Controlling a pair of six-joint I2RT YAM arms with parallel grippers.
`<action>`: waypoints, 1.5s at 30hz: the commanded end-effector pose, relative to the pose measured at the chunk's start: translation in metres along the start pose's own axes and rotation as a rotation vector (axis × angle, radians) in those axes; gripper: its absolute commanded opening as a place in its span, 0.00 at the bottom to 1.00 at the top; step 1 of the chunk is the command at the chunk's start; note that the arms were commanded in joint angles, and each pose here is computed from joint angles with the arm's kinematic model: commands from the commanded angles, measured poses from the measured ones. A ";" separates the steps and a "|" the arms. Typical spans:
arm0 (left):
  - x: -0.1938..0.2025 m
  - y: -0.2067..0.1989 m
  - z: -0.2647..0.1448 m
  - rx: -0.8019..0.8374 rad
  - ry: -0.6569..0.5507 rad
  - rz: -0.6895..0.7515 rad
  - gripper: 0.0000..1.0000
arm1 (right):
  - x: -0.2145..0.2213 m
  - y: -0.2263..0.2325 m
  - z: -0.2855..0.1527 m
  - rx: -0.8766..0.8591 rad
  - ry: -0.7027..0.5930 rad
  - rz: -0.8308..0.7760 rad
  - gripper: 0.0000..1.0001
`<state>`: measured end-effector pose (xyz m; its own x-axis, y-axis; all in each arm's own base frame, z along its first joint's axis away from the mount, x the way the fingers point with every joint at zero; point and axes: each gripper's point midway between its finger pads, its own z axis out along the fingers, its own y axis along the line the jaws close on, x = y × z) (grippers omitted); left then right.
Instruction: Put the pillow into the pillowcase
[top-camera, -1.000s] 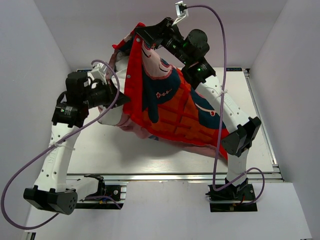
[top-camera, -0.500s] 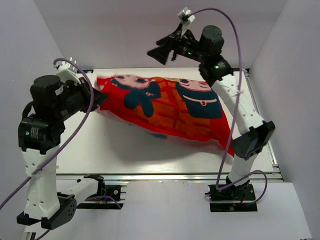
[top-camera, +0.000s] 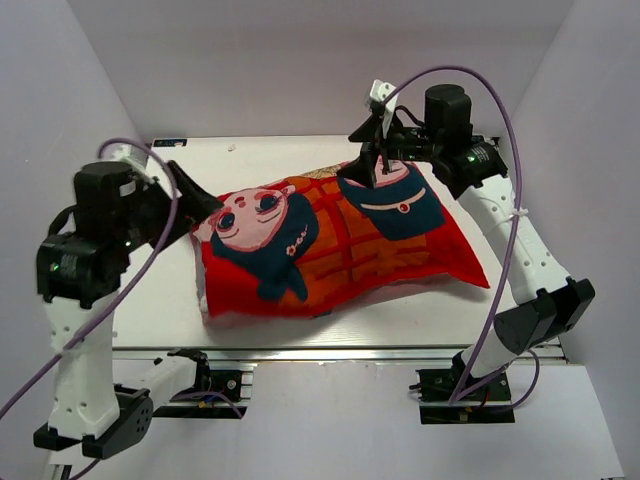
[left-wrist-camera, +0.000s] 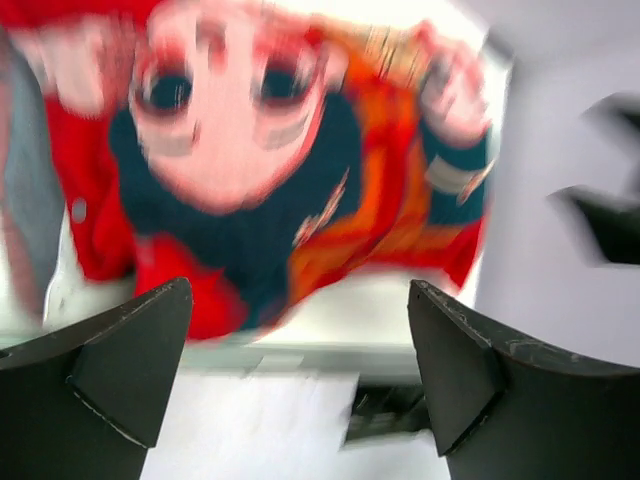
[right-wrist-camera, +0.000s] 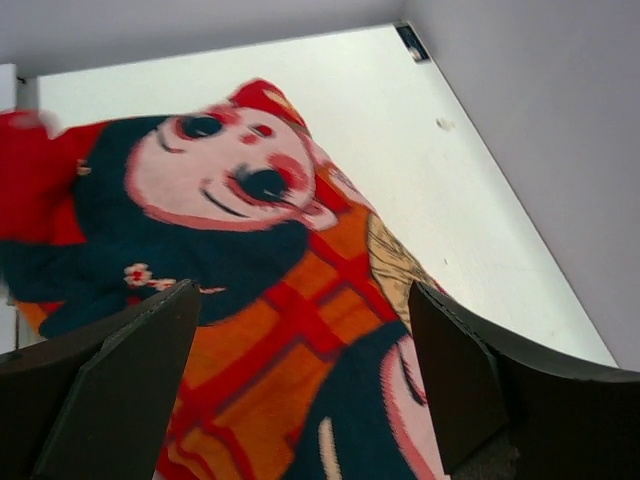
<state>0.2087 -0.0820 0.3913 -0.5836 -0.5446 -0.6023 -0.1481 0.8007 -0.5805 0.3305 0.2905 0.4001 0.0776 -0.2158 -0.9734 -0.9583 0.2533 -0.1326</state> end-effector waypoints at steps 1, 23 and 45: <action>-0.038 0.000 -0.061 -0.019 -0.272 -0.145 0.98 | 0.013 -0.016 -0.013 0.079 0.042 -0.009 0.89; 0.038 0.011 0.099 0.197 -0.008 -0.104 0.98 | 0.141 -0.010 0.057 0.064 0.326 0.167 0.89; -0.010 -0.048 0.056 0.467 -0.231 0.128 0.98 | 0.037 -0.045 -0.021 0.466 0.252 0.310 0.89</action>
<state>0.2775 -0.1269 0.3731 -0.4296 -0.5644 -0.7049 0.2231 0.6901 -0.6885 0.3787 0.2634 0.3465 -0.3229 -0.3117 -0.8936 -0.7363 0.6760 0.0302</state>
